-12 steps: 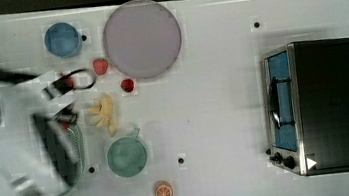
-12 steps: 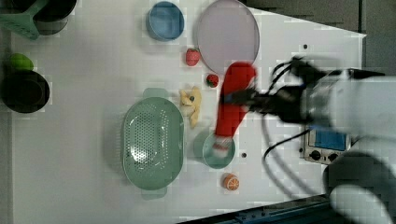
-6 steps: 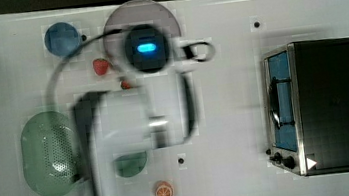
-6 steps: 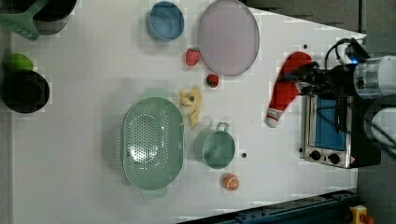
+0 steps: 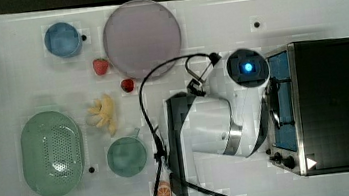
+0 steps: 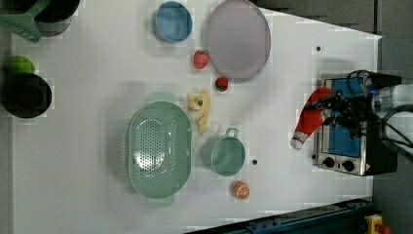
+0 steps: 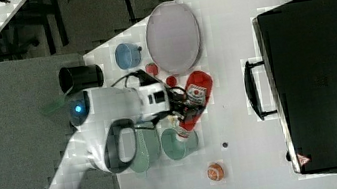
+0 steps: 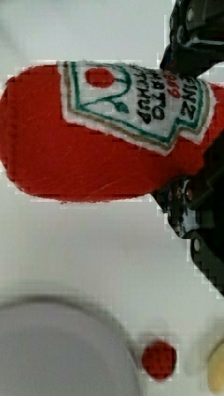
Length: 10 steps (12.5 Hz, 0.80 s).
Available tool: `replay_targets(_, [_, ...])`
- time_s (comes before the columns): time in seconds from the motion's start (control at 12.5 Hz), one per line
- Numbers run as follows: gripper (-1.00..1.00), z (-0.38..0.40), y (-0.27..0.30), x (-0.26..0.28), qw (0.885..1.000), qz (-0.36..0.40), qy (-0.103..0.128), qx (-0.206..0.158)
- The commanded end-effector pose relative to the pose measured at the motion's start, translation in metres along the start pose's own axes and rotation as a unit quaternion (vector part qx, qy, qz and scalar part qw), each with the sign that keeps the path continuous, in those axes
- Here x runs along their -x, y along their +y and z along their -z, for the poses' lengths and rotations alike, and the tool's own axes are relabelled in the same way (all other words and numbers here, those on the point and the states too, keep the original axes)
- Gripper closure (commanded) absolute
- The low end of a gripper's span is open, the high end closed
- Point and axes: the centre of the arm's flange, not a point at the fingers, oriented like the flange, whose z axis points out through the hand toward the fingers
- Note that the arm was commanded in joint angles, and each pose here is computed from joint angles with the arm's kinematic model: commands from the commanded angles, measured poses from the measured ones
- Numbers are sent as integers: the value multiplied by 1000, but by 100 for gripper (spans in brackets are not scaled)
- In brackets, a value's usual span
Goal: Pick ketchup from strainer and place it on the table
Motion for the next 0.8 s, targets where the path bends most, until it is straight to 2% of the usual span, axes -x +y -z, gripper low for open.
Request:
replay_targets(0.08, [-17, -28, -37, 38, 996, 84, 24, -4])
replay_targets(0.32, [-23, -73, -32, 37, 995, 93, 36, 1])
replay_targets(0.48, [-63, -103, -32, 34, 994, 101, 34, 8])
replay_targets(0.64, [-100, -116, -34, 30, 994, 101, 42, 2])
replay_targets(0.8, [-100, -94, -42, 26, 993, 103, 62, -10])
